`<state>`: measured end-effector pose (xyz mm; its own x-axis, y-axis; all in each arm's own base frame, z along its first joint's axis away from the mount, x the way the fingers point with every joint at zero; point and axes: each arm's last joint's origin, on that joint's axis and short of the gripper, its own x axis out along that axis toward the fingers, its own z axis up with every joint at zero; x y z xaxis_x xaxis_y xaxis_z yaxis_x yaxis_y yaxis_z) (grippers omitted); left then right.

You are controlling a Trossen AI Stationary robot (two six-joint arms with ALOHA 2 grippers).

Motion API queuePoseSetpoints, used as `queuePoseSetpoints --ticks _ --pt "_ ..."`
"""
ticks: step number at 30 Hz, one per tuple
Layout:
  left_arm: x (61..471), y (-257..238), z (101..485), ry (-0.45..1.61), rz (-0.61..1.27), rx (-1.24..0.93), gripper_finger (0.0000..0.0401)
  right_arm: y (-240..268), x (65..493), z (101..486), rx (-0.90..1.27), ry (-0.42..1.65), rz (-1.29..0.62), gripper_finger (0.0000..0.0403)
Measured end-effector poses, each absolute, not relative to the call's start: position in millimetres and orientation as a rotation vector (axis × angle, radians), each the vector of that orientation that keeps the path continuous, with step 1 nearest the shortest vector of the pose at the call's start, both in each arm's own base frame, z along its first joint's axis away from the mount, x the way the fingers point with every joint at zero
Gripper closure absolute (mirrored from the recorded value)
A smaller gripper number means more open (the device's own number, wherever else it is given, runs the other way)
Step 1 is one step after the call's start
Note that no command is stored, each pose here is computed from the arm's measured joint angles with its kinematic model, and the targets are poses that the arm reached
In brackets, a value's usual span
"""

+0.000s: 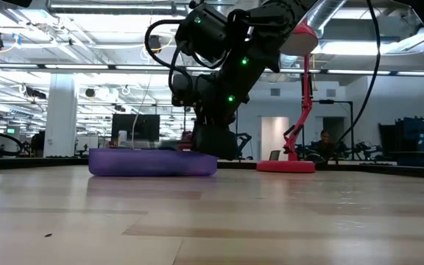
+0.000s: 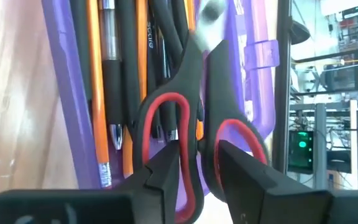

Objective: Pick & place school supplies into a supply box
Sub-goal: Put the black scissors into the purple supply box

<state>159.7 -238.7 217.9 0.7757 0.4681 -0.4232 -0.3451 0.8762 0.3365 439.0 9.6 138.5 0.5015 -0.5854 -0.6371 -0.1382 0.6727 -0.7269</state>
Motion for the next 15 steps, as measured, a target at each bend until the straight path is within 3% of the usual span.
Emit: queuePoseSetpoints --ticks 15 --pt "159.8 -238.6 217.9 0.521 0.445 0.247 0.0239 13.9 437.6 152.2 -0.809 0.997 -0.304 0.0248"
